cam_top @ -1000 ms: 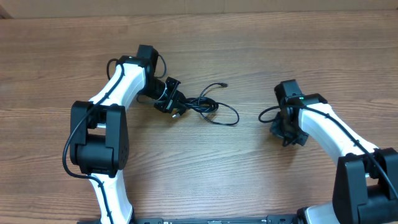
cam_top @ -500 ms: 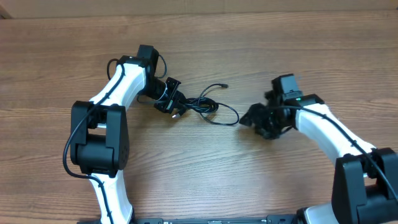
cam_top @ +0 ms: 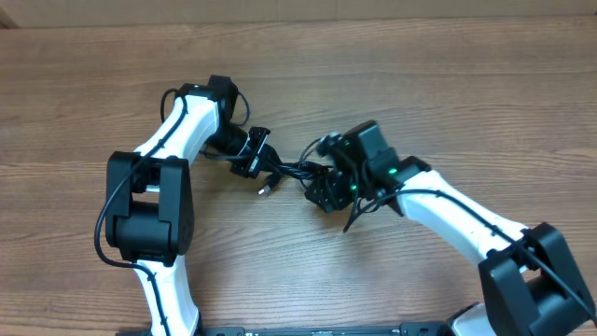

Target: Untangle cables

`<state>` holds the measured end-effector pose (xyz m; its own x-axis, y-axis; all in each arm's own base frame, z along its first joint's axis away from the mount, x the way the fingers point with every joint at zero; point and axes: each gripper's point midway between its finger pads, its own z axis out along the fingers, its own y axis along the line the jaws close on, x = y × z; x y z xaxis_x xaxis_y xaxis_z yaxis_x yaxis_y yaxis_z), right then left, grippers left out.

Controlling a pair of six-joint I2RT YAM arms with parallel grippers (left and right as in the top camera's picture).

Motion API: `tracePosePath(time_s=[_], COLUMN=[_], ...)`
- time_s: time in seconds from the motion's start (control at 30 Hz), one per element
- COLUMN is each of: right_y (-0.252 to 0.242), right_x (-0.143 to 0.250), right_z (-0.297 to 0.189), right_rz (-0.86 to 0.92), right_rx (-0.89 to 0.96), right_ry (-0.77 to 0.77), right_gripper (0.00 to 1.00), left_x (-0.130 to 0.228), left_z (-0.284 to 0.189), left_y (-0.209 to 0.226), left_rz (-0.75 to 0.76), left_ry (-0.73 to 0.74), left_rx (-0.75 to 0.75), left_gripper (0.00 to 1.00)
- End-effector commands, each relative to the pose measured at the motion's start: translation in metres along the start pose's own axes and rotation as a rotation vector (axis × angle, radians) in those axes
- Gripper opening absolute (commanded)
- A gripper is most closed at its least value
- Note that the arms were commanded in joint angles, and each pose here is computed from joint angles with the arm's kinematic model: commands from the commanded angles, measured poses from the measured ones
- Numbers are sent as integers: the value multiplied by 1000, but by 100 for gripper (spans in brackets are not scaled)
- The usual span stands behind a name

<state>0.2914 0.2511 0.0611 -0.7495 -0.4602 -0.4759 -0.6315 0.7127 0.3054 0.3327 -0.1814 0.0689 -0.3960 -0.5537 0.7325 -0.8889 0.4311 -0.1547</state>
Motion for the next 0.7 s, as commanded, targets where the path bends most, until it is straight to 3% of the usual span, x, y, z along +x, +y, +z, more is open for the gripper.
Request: tracePosePath(time_s=[0.0,0.13,0.4,0.5,0.57,0.6,0.67], right_y=[-5,-7,-12,-12,-9,-5,11], right_x=[0,0,-7,-7,-5,-4,3], right_z=[4,5,4,4,5,6,7], right_rz=[-184,-197,-192,-187,-163,-146,-127], right_rx=[122,160,191,191,174,147,55], right_ry=[16,18,-10,-10,-8,-3,17], right_gripper=[67,57,53,38,11,4,4], left_x=[18,28,45,48,48,48,45], left_z=[-3,-4,-7,-7,-7,-7,-7], left_y=[-7,-8,3,3,3,3,5], left_rz=[-82,-127,-204,-208,-208,-208,-207], left_ry=[103,163,234,253,251,249,231], left_rx=[31,39,2,3,2,2,-6], left_gripper=[4,4,6,17,24,23,18])
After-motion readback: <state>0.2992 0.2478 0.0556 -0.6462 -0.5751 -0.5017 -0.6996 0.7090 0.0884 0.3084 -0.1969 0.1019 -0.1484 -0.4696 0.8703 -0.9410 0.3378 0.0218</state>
